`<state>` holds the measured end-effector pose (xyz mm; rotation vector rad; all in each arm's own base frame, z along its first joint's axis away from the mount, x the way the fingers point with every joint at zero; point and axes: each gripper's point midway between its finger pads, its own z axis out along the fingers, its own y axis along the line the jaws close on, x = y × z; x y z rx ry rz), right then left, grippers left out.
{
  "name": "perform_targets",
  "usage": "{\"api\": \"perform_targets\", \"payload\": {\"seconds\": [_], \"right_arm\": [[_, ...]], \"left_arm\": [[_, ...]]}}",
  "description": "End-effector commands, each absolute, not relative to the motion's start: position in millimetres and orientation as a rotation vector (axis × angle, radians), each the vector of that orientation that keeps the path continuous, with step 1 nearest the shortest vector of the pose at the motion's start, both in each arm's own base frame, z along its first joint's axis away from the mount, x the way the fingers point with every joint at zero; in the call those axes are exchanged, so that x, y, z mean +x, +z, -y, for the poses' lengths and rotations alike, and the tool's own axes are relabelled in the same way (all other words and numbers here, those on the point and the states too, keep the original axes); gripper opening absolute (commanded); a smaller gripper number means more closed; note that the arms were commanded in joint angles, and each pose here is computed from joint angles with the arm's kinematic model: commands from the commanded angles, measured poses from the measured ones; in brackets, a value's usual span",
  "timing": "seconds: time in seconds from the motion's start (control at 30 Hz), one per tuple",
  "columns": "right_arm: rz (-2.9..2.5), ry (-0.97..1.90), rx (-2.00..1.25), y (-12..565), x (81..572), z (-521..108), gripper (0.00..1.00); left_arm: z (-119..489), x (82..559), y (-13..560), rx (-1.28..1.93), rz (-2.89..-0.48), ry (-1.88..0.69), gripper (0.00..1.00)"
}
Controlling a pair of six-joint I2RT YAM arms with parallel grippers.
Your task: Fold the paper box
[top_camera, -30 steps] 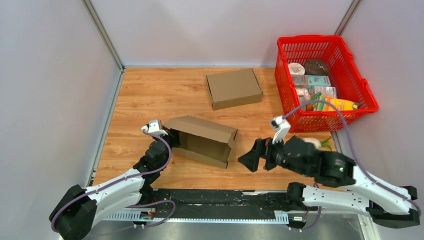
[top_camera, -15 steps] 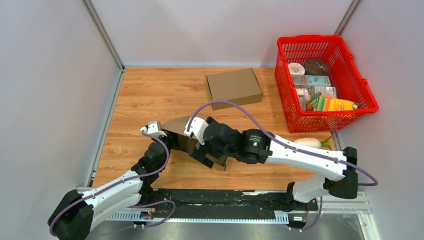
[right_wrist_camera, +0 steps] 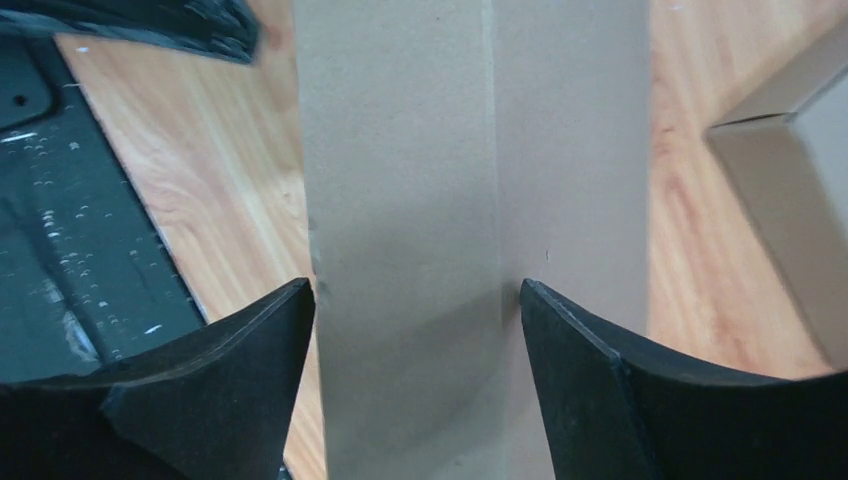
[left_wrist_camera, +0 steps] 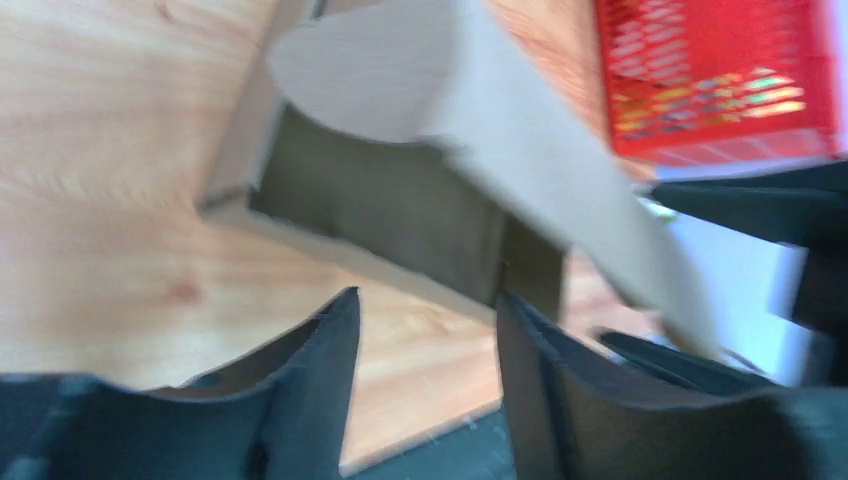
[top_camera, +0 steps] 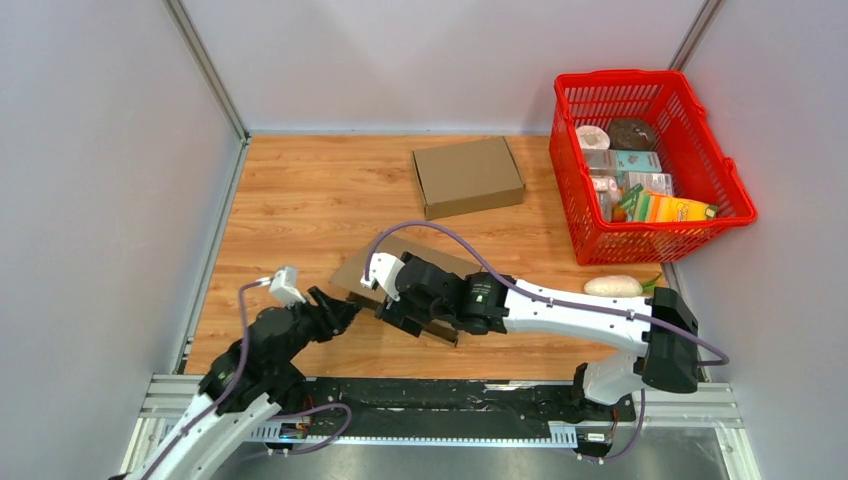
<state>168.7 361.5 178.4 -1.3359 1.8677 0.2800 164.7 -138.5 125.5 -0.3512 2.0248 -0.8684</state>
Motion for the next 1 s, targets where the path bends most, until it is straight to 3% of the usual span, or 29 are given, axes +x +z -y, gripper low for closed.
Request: {"api": "perform_targets", "payload": {"seconds": [0.0, 0.17, 0.3, 0.47, 0.57, 0.67, 0.7, 0.73, 0.87, 0.97], "right_arm": [[-1.931, 0.561, -1.347, 161, 138, -385, 0.84], [-2.158, 0.825, -1.332, 107, 99, -384, 0.9], [-2.257, 0.956, -1.174, 100, 90, -377, 0.92], [-2.322, 1.151, -0.914, 117, 79, -351, 0.92], [-2.361, 1.241, -0.713, 122, 79, -325, 0.9], [-2.388, 1.317, -0.485, 121, 89, -295, 0.81], [-2.411, 1.308, -0.422, 117, 92, -284, 0.73], [-2.419, 1.303, -0.37, 116, 96, -276, 0.7], [-2.384, 1.188, -0.27, 123, 118, -241, 0.69], [-2.44, 1.13, -0.199, 110, 130, -224, 0.69]], "left_arm": [[112, 85, 141, -0.434, -2.13, -1.067, 0.62], [94, 53, 237, -0.163, -2.0, -1.094, 0.59], [135, 90, 277, 0.029, -1.988, -1.066, 0.56], [199, 176, 236, 0.159, -2.129, -0.899, 0.44], [227, 201, 183, 0.232, -2.233, -0.866, 0.39], [246, 210, 146, 0.251, -2.276, -0.904, 0.37], [246, 207, 130, 0.243, -2.296, -0.912, 0.37], [250, 207, 124, 0.23, -2.301, -0.935, 0.37], [249, 209, 130, 0.237, -2.23, -0.951, 0.42], [240, 201, 133, 0.258, -2.234, -0.92, 0.54]]}}
